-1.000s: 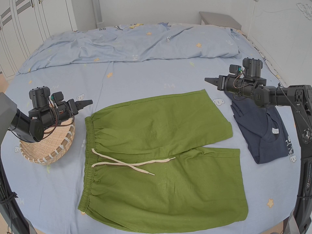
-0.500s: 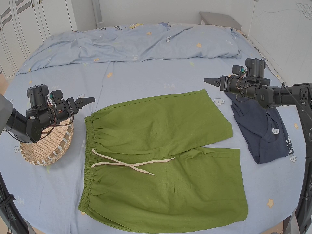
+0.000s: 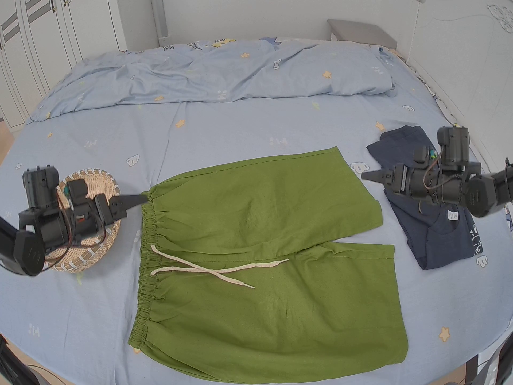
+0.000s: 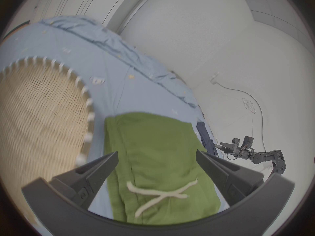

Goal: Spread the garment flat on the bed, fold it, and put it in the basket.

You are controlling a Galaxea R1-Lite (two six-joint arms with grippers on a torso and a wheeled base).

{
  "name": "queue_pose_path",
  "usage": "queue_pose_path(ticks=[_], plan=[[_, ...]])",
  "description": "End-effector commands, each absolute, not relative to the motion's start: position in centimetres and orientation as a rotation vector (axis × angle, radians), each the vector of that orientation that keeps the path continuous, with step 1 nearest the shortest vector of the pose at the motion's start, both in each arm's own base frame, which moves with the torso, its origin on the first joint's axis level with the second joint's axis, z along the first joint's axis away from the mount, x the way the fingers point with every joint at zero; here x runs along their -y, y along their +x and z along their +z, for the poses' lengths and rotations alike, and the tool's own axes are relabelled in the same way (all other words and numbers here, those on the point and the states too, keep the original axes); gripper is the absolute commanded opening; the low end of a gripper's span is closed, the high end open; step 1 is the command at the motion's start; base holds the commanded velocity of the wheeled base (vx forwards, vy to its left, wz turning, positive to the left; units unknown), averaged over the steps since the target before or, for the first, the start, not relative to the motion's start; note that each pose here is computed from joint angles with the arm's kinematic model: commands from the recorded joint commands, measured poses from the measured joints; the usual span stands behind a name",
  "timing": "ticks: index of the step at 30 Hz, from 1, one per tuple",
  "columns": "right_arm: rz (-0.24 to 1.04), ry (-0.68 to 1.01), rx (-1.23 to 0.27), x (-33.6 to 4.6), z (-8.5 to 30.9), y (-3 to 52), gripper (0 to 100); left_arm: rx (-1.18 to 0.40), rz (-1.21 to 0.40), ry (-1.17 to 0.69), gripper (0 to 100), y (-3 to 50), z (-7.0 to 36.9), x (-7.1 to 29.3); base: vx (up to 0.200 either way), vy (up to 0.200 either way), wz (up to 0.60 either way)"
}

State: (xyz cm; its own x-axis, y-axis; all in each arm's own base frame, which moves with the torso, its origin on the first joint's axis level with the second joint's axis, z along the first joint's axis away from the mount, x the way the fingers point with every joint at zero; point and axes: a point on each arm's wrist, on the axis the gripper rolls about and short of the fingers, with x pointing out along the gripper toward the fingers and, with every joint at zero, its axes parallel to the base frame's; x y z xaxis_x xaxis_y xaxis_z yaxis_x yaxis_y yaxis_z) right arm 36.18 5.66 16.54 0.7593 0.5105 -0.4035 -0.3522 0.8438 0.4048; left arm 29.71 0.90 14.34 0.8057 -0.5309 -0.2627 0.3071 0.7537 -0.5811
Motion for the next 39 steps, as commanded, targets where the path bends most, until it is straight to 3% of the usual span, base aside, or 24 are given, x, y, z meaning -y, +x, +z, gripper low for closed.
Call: queue_pose_path(ticks=[1,13,29,39], plan=[[0.46,0.361,-0.632,-4.4,13.9,25.1,100,-0.66,-0.365,-0.677,100,18.2,9.4,-0.9,0.0,0.0,0.0],[0.458,0.362,-0.698,-4.3,12.3,21.6,100,-0.854,-0.277,-0.785,100,12.4,6.4,-0.8,0.0,0.0,0.0],[0.463,0.359,-0.703,-4.4,12.1,21.4,100,-1.085,-0.348,-0.716,100,13.6,2.8,-0.8,0.0,0.0,0.0],[0.462,0.359,-0.712,-4.4,11.9,21.5,100,-1.01,-0.452,-0.761,100,15.5,2.1,-0.9,0.0,0.0,0.0]])
